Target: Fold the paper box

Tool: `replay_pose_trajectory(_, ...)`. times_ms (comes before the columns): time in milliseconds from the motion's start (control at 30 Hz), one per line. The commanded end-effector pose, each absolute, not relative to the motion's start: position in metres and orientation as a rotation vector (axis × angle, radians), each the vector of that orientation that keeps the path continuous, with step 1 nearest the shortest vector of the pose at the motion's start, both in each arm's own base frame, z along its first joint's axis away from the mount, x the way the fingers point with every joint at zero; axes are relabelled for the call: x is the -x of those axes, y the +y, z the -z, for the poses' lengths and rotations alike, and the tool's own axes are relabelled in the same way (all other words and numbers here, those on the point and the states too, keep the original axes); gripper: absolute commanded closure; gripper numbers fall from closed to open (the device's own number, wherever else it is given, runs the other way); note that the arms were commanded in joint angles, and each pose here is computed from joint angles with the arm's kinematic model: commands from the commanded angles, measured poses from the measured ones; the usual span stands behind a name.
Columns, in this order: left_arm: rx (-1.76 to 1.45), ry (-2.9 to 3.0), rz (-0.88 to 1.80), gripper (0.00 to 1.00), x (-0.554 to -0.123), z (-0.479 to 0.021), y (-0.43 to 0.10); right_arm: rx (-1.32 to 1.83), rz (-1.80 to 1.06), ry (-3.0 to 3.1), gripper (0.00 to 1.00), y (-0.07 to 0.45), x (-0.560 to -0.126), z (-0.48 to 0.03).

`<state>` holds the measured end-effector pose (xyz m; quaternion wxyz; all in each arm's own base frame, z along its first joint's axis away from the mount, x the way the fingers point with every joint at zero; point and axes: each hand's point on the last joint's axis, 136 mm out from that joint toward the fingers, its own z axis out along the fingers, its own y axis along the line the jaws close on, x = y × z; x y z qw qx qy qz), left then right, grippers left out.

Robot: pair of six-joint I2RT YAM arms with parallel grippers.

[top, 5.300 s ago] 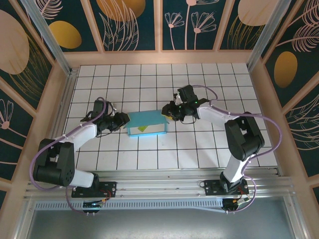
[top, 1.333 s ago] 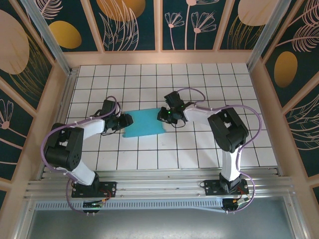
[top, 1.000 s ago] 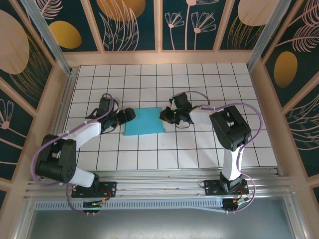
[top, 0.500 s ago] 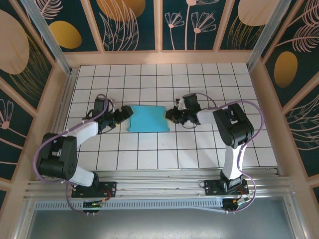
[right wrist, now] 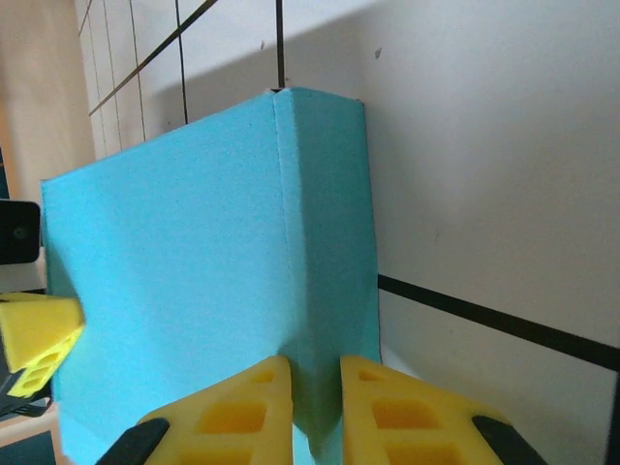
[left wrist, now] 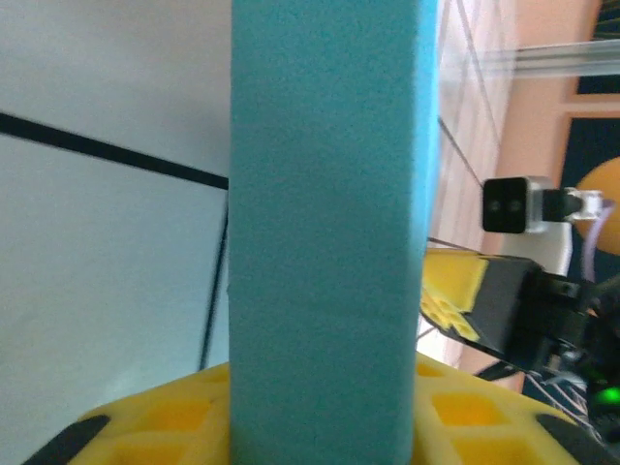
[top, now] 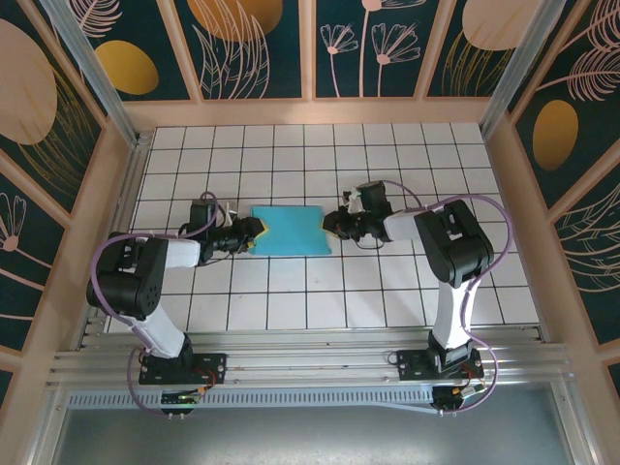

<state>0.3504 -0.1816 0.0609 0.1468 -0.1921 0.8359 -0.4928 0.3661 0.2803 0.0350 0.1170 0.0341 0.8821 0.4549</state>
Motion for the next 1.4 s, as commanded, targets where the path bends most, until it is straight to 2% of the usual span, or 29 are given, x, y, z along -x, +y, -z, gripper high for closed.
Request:
replay_pose_trajectory(0, 0.581, 2.333, 1.498, 0.75, -0.356, -0.08, -0.186, -0.266, -1.154, 2.783, 0.78, 0.251, -0.338, 0.01)
replay_pose_trajectory(200, 0.702, 2.355, 1.408, 0.76, -0.354, -0.088, -0.175, -0.135, -1.071, 2.481, 0.55, 0.245, -0.359, -0.089)
replay_pose_trajectory(333, 0.766, 2.359, 1.388, 0.74, -0.354, -0.095, -0.171, 0.247, -0.82, 2.11, 0.39, 0.265, -0.35, -0.166)
replay_pose_trajectory(433, 0.78, 2.363, 1.383, 0.72, -0.355, -0.104, -0.171, 0.625, -0.676, 1.845, 0.36, 0.3, -0.32, -0.203)
replay_pose_trajectory(500, 0.782, 2.36, 1.38, 0.72, -0.357, -0.11, -0.17, 0.884, -0.618, 1.672, 0.35, 0.322, -0.293, -0.211)
replay_pose_trajectory(567, 0.783, 2.349, 1.38, 0.72, -0.358, -0.117, -0.17, 1.121, -0.517, 1.507, 0.28, 0.338, -0.269, -0.204)
replay_pose_trajectory(633, 0.782, 2.342, 1.385, 0.71, -0.359, -0.123, -0.17, 1.293, -0.341, 1.345, 0.15, 0.346, -0.255, -0.191)
replay_pose_trajectory(700, 0.78, 2.342, 1.386, 0.71, -0.36, -0.126, -0.171, 1.333, -0.193, 1.245, 0.05, 0.347, -0.254, -0.182)
replay_pose_trajectory(733, 0.783, 2.343, 1.384, 0.71, -0.36, -0.127, -0.171, 1.344, -0.132, 1.214, 0.02, 0.348, -0.258, -0.177)
replay_pose_trajectory(1000, 0.801, 2.346, 1.381, 0.69, -0.359, -0.128, -0.17, 1.342, 0.211, 1.184, 0.04, 0.36, -0.315, -0.152)
replay_pose_trajectory(1233, 0.807, 2.349, 1.398, 0.68, -0.356, -0.13, -0.171, 1.304, 0.325, 1.198, 0.18, 0.371, -0.344, -0.131)
replay_pose_trajectory(1367, 0.806, 2.342, 1.405, 0.68, -0.356, -0.134, -0.171, 1.24, 0.35, 1.198, 0.34, 0.371, -0.347, -0.133)
